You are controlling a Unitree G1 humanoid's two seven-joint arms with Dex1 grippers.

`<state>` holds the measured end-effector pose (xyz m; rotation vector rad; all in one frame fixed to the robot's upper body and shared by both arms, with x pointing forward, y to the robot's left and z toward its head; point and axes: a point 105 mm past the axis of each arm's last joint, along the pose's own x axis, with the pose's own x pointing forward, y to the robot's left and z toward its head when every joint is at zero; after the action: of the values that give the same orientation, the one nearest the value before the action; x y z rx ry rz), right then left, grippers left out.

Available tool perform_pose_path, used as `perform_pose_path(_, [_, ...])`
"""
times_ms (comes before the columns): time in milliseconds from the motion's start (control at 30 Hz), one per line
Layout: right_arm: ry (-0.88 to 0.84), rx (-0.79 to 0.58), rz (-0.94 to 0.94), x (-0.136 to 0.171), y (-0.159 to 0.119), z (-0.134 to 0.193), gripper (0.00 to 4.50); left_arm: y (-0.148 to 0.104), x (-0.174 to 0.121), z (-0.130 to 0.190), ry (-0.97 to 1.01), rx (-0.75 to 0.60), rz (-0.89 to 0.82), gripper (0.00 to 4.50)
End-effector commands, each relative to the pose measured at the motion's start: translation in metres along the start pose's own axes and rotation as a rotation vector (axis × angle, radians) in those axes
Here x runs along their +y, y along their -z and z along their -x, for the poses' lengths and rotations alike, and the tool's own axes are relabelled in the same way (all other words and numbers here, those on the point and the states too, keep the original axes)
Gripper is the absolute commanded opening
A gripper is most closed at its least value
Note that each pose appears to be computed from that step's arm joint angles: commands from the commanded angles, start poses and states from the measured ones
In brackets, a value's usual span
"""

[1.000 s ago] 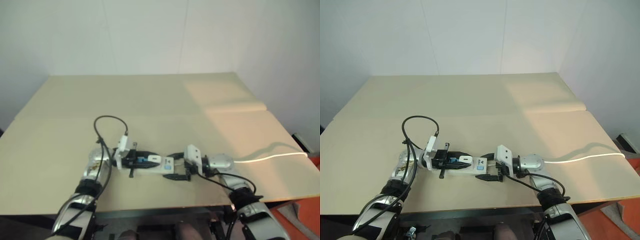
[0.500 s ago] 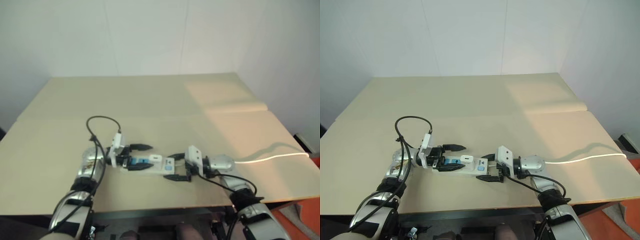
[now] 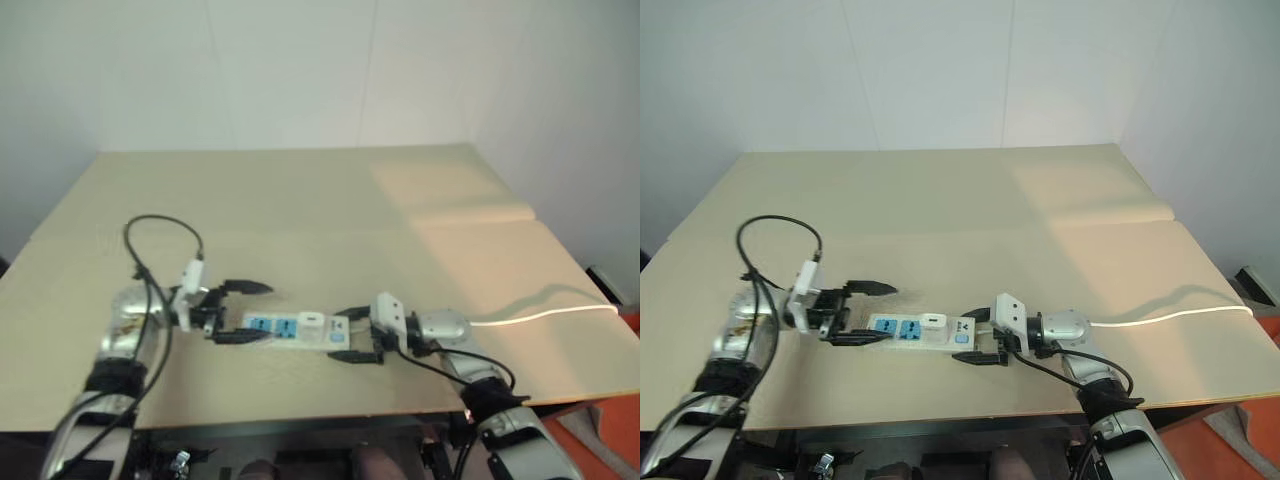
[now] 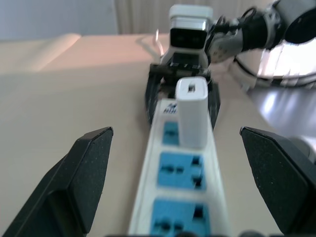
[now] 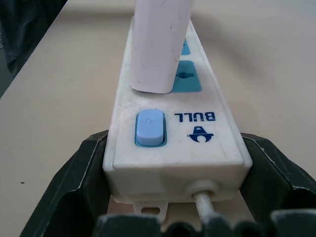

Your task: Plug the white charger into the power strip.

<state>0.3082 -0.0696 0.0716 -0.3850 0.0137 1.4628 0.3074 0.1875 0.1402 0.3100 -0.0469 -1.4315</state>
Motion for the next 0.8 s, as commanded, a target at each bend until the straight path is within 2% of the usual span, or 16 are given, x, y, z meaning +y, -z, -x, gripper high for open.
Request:
perform_pose_path(33, [-0.074,0.052,-0.077,0.014,0.015,-0.002,3.77,-0.007,0.0,0.023,-0.033,0.093,-0.083,4.5])
perform_pose_path(67, [-0.066,0.057,-0.072,0.013,0.015,-0.002,4.14,-0.006,0.0,0.029,-0.045,0.127,-0.098,4.5])
perform_pose_path(133, [-0.077,0.057,-0.083,0.012,0.013,-0.002,4.47,-0.007,0.001,0.037,-0.066,0.155,-0.109,4.5])
perform_pose_path(367, [-0.036,0.022,-0.036,0.006,0.0,0.011,4.47,-0.014,-0.003,0.049,-0.107,0.126,-0.095,4.5])
perform_pose_path(467, [0.015,0.021,0.048,0.004,-0.013,0.033,4.47,-0.017,-0.011,0.055,-0.106,0.147,-0.1,4.5])
perform_pose_path(700, [0.024,0.026,0.111,0.016,-0.059,0.099,4.47,-0.019,-0.024,0.082,-0.176,0.207,-0.084,4.5])
perform_pose_path(800, [0.06,0.087,0.138,0.018,-0.065,0.118,4.47,-0.019,-0.029,0.085,-0.191,0.22,-0.076,4.5])
